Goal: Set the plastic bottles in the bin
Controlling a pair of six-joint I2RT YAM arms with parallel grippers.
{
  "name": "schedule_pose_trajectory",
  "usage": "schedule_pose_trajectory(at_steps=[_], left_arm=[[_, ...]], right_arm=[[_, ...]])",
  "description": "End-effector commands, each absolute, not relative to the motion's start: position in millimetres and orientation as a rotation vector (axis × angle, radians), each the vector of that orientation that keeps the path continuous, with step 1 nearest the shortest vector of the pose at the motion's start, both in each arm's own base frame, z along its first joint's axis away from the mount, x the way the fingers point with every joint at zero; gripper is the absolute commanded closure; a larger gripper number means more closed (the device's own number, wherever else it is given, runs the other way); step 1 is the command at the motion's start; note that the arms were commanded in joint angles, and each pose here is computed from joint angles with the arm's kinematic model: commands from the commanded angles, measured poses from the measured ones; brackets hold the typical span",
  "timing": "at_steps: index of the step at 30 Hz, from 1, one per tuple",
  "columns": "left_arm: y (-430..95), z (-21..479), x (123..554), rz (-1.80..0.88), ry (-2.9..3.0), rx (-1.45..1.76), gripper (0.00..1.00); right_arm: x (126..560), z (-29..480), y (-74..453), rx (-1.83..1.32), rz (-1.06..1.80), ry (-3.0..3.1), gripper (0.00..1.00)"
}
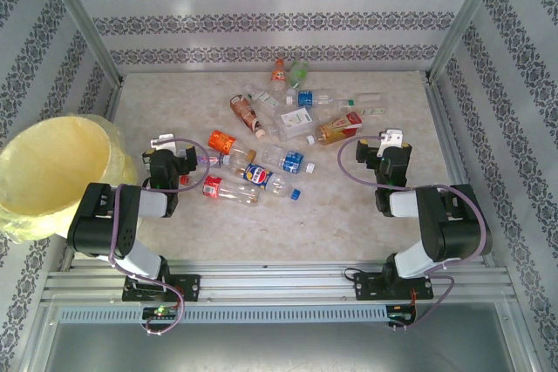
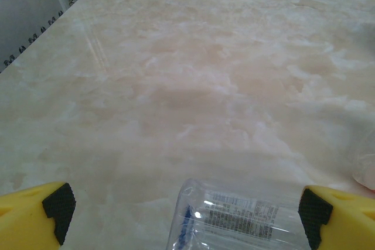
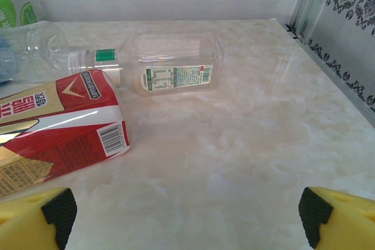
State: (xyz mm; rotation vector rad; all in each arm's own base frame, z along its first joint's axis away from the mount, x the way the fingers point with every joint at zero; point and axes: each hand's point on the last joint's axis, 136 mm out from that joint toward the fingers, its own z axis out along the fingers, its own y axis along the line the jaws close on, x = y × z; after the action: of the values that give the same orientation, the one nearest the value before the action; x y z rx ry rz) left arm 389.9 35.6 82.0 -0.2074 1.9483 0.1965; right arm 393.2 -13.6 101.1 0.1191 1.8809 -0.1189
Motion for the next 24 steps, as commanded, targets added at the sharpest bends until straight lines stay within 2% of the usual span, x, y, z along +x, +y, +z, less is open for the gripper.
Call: schedule_pose_trajectory(at_steps=[1,9,13,17,24], left_arm=[[31.7,90.7,393.2,0.193,1.945,-0.182,0.0],[32.8,134.2,391.2,0.211,1.968,-0.204,0.0],[35.7,158.8,390.1,0.166,1.961,-0.329,0.0],[31.7,170.9,390.3,0.118,2.008,-0.475,0.0],[-31.5,182.4,400.8,-0.287,2.042,-0.449,0.0]], right_arm=[[393.5,108.2,-14.3,0.134,-0.111,1.857,0.02],[386.2,144.6,-13.7,0.123,-0.117,1.866,0.02],[379.9,174.0,-29.1,0.353,-0.06,1.851,0.02],[383.7,185.8,-19.9,0.507,0.114,1.93,0.02],[400.9,154.8,5.3,0.881,0.336,2.229,0.02]])
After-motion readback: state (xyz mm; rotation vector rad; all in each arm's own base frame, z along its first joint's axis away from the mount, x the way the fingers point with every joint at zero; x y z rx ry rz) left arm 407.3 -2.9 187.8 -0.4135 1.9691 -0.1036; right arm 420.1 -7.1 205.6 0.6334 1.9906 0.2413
